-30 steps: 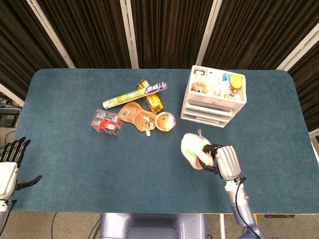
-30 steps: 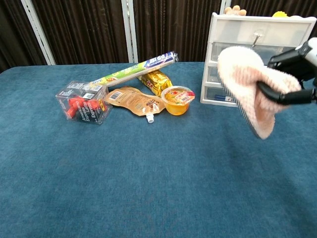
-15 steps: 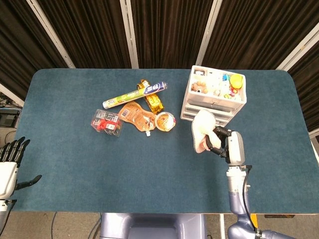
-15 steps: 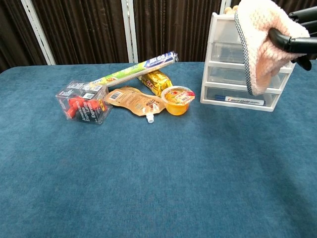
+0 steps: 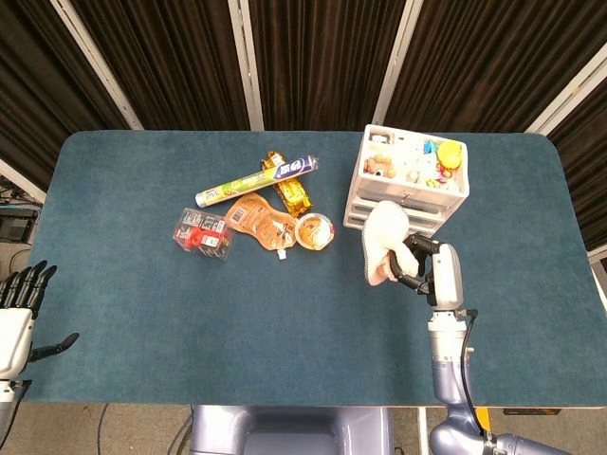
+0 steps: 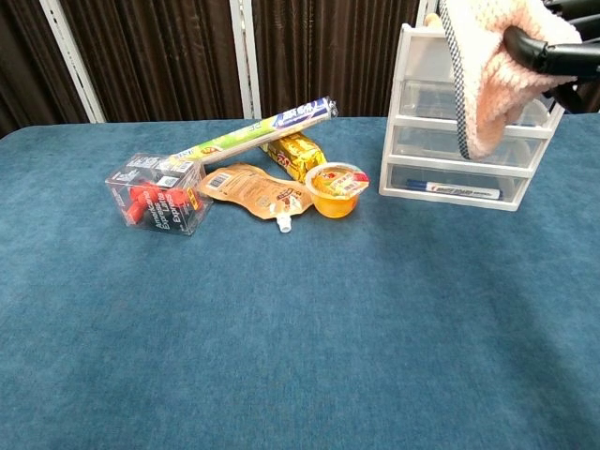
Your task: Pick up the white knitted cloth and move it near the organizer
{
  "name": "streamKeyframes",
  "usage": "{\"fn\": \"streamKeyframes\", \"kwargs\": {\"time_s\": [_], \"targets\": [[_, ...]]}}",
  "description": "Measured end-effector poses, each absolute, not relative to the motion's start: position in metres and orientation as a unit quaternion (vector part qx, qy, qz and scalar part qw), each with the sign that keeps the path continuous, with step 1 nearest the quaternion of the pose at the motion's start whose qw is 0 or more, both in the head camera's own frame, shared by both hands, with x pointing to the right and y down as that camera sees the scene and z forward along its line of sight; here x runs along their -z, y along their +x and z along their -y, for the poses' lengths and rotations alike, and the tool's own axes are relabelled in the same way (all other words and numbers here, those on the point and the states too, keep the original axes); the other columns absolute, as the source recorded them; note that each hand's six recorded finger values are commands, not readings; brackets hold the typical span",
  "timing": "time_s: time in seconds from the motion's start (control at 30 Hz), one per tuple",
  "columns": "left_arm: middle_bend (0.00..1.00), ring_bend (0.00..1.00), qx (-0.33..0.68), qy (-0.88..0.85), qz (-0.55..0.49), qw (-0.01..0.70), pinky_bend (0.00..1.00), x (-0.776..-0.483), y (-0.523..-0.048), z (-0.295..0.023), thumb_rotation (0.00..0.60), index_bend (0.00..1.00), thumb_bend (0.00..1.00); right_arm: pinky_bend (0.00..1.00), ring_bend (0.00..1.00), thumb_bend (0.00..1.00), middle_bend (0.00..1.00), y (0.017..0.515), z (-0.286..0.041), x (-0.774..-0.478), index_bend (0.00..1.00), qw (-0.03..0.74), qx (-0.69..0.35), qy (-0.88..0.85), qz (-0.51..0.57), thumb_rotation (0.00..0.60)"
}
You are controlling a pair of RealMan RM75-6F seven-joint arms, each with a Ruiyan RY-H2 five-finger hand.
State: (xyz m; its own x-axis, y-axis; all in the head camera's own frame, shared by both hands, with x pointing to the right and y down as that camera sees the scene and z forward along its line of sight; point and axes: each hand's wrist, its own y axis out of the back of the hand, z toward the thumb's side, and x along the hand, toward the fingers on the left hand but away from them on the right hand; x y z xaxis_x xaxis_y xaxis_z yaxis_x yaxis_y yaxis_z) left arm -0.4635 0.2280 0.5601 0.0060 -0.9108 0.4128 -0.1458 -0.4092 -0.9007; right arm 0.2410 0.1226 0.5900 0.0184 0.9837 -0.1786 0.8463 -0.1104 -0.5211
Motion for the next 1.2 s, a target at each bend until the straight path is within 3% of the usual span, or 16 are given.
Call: {"fn": "streamKeyframes", "kwargs": {"time_s": [0.67, 1.2], "targets": [[0.0, 0.0, 0.567, -0.619, -0.425, 0.338, 0.0, -0.562, -0.464, -0.227, 0.6, 0.0, 0.0, 0.88, 0.74, 0.47, 0.75, 0.25, -0.1, -0.59, 0.69, 0.139, -0.259, -0.687, 0.664, 0.6], [0.0, 0.0, 0.57, -0.618, -0.424, 0.337, 0.0, -0.563, -0.464, -0.228, 0.6, 0.0, 0.0, 0.88, 0.74, 0.47, 0.75, 0.254, -0.102, -0.598, 0.68, 0.132, -0.27, -0.685, 0.663, 0.6]]}}
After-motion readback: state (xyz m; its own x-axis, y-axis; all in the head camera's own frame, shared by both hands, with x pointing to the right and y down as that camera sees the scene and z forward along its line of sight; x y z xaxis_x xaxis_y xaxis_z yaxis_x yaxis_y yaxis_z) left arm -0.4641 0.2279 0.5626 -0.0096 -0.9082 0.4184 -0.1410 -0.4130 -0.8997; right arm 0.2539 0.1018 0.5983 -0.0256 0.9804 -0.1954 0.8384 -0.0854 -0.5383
